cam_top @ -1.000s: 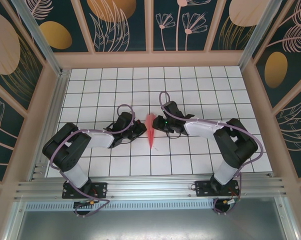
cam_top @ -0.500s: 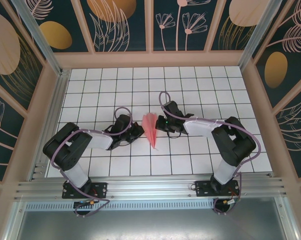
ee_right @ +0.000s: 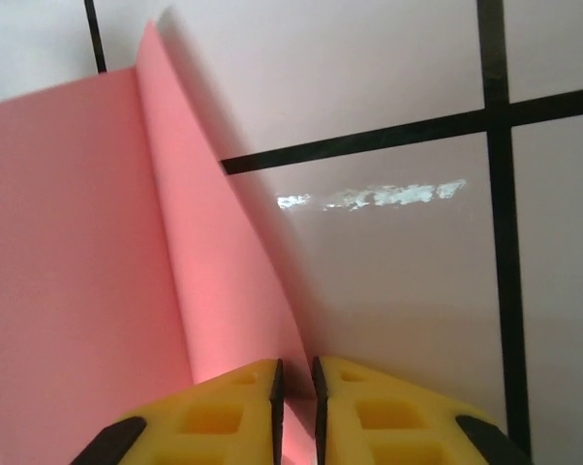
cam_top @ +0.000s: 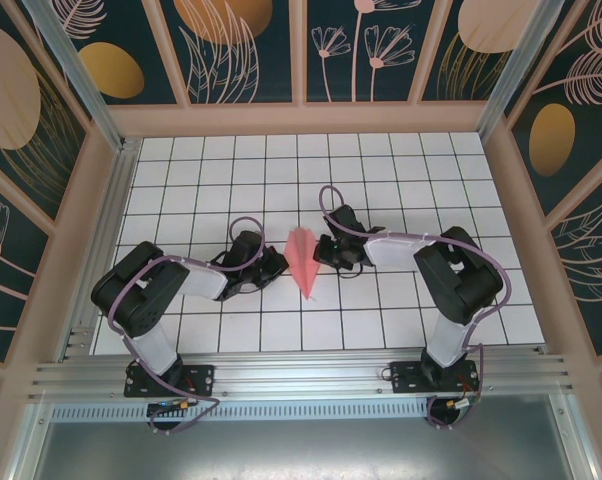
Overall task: Fold a paper plane with a square sheet of paper (pick it up from the middle)
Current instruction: Move the paper plane to the top-center of the table.
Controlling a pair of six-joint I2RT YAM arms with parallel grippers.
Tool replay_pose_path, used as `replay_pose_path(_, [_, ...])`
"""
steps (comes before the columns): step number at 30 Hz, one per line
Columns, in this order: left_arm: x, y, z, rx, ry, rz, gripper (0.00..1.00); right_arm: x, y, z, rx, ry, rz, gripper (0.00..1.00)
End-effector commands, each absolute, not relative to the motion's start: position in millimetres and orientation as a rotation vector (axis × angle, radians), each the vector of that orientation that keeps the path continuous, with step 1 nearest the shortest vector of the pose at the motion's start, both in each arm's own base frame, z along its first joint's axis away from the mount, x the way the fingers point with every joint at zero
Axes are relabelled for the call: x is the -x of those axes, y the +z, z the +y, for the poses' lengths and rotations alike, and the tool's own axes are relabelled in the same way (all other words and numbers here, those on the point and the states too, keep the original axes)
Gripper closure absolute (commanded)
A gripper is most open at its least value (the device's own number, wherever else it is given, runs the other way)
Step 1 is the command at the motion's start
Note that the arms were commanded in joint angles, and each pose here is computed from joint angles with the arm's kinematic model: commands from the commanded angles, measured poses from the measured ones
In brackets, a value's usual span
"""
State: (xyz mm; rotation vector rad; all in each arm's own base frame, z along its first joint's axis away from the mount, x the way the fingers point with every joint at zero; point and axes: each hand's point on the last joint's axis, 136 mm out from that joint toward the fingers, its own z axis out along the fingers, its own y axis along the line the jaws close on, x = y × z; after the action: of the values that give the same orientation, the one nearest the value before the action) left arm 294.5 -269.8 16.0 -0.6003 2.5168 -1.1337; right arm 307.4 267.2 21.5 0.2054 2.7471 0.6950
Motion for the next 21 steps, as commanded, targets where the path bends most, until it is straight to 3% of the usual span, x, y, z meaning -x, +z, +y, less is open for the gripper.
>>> replay_pose_path(1, [-293.7, 14.6, -272.7, 0.607, -1.167, 2.521, 1.00, -312.5, 53.1, 266.0, -0.193, 0.710, 2.684, 0.67])
replay_pose_path(5, [-295.4, 18.4, -275.7, 0.596, -1.187, 2.515, 1.00, -309.1, 81.4, 266.3, -0.118, 0.694, 2.615, 0.52])
replay_pose_path(10, [-297.1, 24.6, -279.0, 0.585, -1.213, 2.502, 1.00, -293.2, 91.0, 279.0, 0.023, 0.669, 2.610, 0.42])
replay_pose_path(21, [-300.1, 45.2, -285.6, 0.550, -1.272, 2.462, 1.00, -277.7, 97.5, 300.6, 0.185, 0.605, 2.589, 0.59])
